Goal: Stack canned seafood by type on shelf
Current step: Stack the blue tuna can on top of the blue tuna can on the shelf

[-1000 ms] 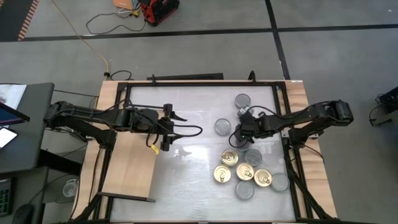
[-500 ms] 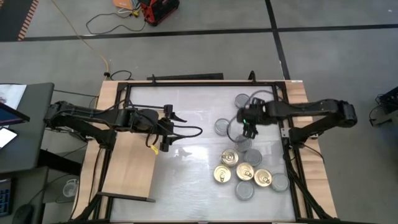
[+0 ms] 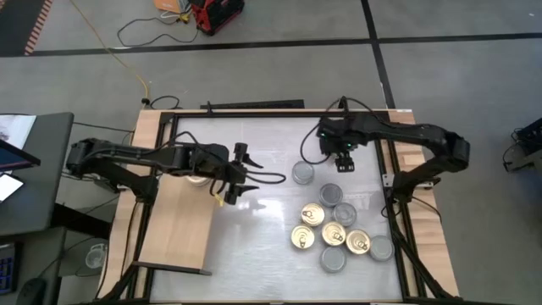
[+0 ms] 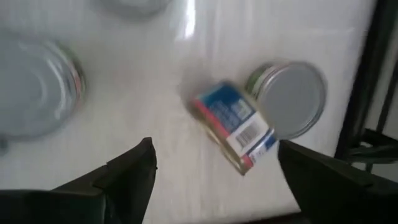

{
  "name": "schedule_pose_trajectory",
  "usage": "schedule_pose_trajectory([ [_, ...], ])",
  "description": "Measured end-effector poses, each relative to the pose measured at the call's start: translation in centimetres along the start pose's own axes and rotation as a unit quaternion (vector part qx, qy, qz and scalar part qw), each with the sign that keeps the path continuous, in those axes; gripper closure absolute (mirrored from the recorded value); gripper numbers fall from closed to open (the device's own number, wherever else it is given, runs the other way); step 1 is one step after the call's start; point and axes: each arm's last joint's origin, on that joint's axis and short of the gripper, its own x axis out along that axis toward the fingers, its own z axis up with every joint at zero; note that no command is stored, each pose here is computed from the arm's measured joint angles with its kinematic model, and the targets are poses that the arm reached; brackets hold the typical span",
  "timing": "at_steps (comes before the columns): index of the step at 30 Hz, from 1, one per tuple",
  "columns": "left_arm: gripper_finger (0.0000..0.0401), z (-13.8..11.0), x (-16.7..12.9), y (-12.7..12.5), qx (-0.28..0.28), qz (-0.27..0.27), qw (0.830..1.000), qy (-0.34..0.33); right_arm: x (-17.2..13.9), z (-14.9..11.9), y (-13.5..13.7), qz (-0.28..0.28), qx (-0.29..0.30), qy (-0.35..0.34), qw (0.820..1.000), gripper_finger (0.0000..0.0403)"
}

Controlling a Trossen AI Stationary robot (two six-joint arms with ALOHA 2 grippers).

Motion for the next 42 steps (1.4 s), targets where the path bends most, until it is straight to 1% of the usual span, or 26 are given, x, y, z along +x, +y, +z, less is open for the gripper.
schedule_pose_trajectory([
  [5, 0.0118, -0.2, 0.0, 0.4, -0.020, 0.007, 1.000, 0.004, 0.9, 2.1, -1.2, 0.018, -0.042, 0.035, 0.998, 0.0045],
  [10, 0.0118, -0.4, -0.2, 0.4, -0.048, 0.002, 0.999, 0.016, 1.5, 3.8, -1.8, 0.026, -0.096, 0.081, 0.992, 0.0045],
  [15, 0.0118, -0.8, -0.1, 0.2, -0.066, -0.005, 0.997, 0.035, 3.1, 4.4, -1.8, 0.051, -0.155, 0.126, 0.979, 0.0045],
  [18, 0.0118, -0.8, -0.1, 0.2, -0.078, -0.002, 0.996, 0.039, 4.3, 4.6, -2.0, 0.054, -0.176, 0.158, 0.970, 0.0045],
  [22, 0.0118, -0.9, -0.2, 0.2, -0.090, 0.003, 0.995, 0.041, 5.0, 4.5, -2.7, 0.033, -0.183, 0.179, 0.966, 0.0045],
  [27, 0.0118, -0.9, -0.2, 0.3, -0.087, 0.013, 0.995, 0.045, 5.3, 3.9, -3.2, 0.049, -0.173, 0.181, 0.967, 0.0045],
  [33, 0.0118, -0.9, -0.2, 0.3, -0.086, 0.019, 0.995, 0.048, 7.2, 3.3, -2.7, 0.053, -0.192, 0.177, 0.964, 0.0046],
  [35, 0.0118, -1.0, -0.2, 0.2, -0.086, 0.017, 0.995, 0.053, 7.7, 3.3, -2.6, 0.050, -0.192, 0.174, 0.965, 0.0053],
  [37, 0.0118, -1.1, -0.2, 0.2, -0.085, 0.015, 0.995, 0.058, 8.0, 3.2, -2.4, 0.049, -0.192, 0.173, 0.965, 0.0070],
  [42, 0.0118, -1.3, -0.2, 0.1, -0.084, 0.012, 0.994, 0.069, 8.4, 2.9, -2.1, 0.053, -0.190, 0.179, 0.964, 0.0141],
])
